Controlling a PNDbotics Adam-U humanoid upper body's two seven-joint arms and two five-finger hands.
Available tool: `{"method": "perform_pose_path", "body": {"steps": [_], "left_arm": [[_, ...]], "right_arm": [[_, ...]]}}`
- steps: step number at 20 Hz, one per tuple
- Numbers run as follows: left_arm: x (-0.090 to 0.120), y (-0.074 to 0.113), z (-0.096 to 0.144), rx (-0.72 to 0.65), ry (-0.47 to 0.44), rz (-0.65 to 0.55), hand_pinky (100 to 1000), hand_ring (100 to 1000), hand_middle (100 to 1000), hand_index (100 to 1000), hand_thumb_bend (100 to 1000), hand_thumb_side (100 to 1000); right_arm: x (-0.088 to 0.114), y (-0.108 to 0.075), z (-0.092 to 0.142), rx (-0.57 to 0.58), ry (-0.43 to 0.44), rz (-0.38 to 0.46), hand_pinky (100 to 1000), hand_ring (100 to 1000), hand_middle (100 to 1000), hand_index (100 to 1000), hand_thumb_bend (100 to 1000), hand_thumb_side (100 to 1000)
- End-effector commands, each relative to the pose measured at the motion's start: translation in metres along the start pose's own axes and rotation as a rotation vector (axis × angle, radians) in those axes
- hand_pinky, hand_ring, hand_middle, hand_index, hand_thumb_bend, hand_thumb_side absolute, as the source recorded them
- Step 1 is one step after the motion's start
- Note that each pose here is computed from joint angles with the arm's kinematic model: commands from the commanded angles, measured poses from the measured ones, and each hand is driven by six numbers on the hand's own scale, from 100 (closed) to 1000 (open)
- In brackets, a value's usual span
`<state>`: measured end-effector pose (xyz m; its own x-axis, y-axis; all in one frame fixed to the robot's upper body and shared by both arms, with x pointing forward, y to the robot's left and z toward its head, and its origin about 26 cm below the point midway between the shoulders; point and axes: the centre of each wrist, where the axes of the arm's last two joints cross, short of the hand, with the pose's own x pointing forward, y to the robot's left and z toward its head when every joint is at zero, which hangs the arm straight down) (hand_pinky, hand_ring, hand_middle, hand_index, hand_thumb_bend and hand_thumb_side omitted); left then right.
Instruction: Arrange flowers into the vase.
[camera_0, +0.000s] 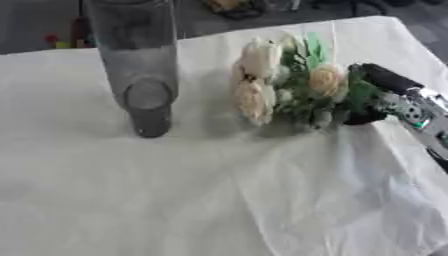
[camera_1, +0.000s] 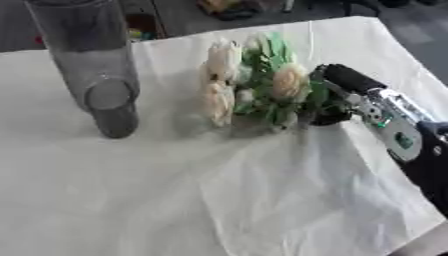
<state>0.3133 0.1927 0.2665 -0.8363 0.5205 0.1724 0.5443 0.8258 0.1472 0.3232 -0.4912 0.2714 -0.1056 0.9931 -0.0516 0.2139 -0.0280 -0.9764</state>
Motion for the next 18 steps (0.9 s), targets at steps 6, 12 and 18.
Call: {"method": "perform_pose_path", "body": {"steps": [6, 12, 18], "left_arm": [[0.0035, -0.0008, -0.0079, -0.028, -0.026, -0.004, 783, 781, 859, 937, 100, 827], [0.0036, -0.0007, -0.0084, -0.031, -0.026, -0.005, 782, 778, 857, 937, 100, 826], [0.0037, -0.0005, -0.0081, -0.032, -0.023, -0.006, 782, 778, 857, 937, 100, 827]], "right_arm": [[-0.0071, -0.0082, 0.0026, -0.012, 0.005, -0.006, 100, 100, 100, 157, 257, 222], [-0.0093, -0.0078, 0.0038, -0.022, 0.003, -0.022, 100, 100, 100, 100, 403, 201], [-0.0092, -0.0080, 0.0045, -0.054, -0.023, -0.025, 100, 100, 100, 100, 460, 190]]}}
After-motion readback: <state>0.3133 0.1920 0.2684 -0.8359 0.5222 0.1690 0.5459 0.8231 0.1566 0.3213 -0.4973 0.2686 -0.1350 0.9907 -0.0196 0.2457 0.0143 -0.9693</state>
